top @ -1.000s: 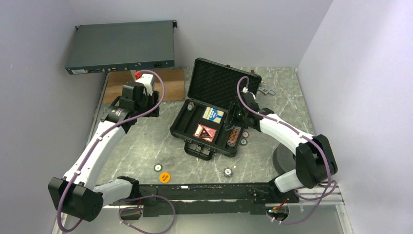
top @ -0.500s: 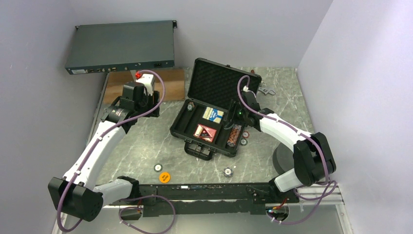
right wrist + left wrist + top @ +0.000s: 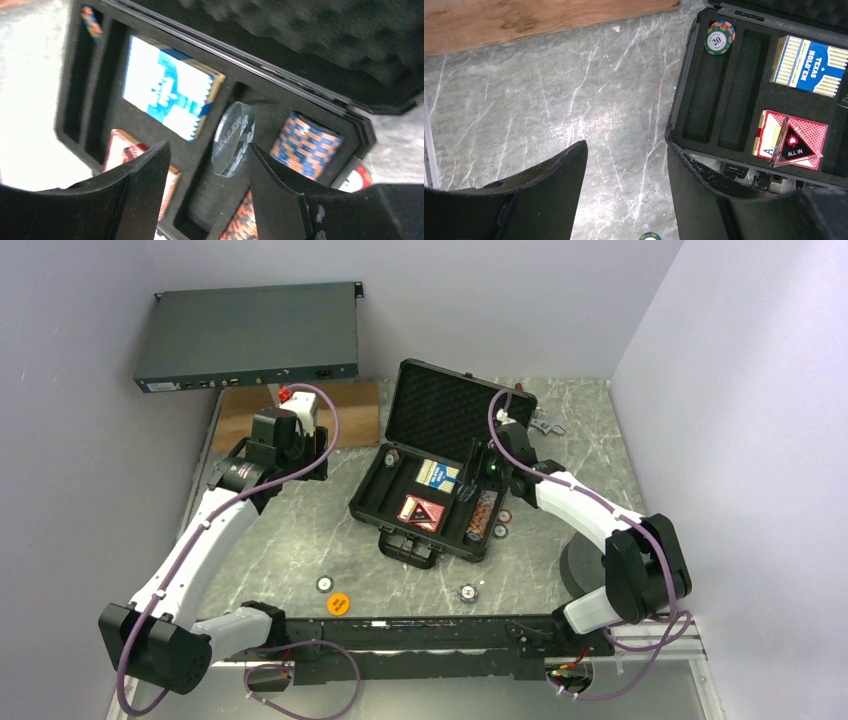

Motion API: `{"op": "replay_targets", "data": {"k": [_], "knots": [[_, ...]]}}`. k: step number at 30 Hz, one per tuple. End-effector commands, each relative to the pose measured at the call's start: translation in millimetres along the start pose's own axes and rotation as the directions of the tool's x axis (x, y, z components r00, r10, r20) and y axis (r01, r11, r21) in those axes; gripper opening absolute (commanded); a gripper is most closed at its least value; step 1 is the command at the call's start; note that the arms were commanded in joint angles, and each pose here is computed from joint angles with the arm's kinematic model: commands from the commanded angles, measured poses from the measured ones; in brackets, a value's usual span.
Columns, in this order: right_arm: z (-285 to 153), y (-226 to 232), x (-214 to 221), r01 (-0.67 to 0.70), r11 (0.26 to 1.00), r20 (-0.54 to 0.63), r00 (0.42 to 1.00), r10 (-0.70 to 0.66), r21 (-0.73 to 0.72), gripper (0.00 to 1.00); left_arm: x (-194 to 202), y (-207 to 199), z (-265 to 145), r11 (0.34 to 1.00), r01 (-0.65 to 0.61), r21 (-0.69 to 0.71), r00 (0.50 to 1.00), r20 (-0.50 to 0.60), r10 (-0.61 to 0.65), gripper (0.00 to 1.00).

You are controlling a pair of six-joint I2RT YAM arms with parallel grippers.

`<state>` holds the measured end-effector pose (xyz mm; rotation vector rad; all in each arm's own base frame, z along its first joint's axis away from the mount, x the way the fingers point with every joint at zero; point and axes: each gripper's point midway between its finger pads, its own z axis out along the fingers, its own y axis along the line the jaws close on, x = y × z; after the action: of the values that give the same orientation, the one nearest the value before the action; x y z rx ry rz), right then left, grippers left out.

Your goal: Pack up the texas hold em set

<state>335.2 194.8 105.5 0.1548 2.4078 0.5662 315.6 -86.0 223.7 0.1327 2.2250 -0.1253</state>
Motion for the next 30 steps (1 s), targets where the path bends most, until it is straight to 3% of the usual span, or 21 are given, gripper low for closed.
{"op": "replay_targets", "data": {"k": [1, 6, 10, 20, 24, 30], "knots": [[-6, 70, -13, 0.033, 0.963, 0.006, 0.999, -0.033, -0.269, 0.60, -5, 0, -4, 1.000, -0.010, -0.004, 1.000, 0.020, 0.010, 0.65], [-6, 103, -10, 0.099, 0.929, -0.003, 0.994, -0.107, -0.356, 0.60, -5, -1, -3, 1.000, -0.010, -0.001, 1.000, 0.018, 0.010, 0.65], [-4, 113, -13, 0.135, 0.930, -0.001, 0.990, -0.144, -0.342, 0.60, -5, 0, -3, 1.000, -0.011, -0.004, 1.000, 0.016, 0.011, 0.65], [-29, 90, -38, 0.160, 0.975, 0.057, 0.987, -0.152, -0.156, 0.62, -6, -3, -4, 1.000, -0.012, 0.009, 1.000, 0.018, 0.012, 0.65], [-35, 62, -47, 0.074, 0.997, 0.091, 0.993, -0.075, 0.019, 0.63, -5, -3, -3, 1.000, -0.012, 0.009, 1.000, 0.015, 0.012, 0.65], [-22, 24, -36, -0.017, 0.971, 0.053, 0.999, 0.005, 0.240, 0.60, -6, -2, -4, 1.000, -0.012, 0.007, 1.000, 0.020, 0.012, 0.65]]}}
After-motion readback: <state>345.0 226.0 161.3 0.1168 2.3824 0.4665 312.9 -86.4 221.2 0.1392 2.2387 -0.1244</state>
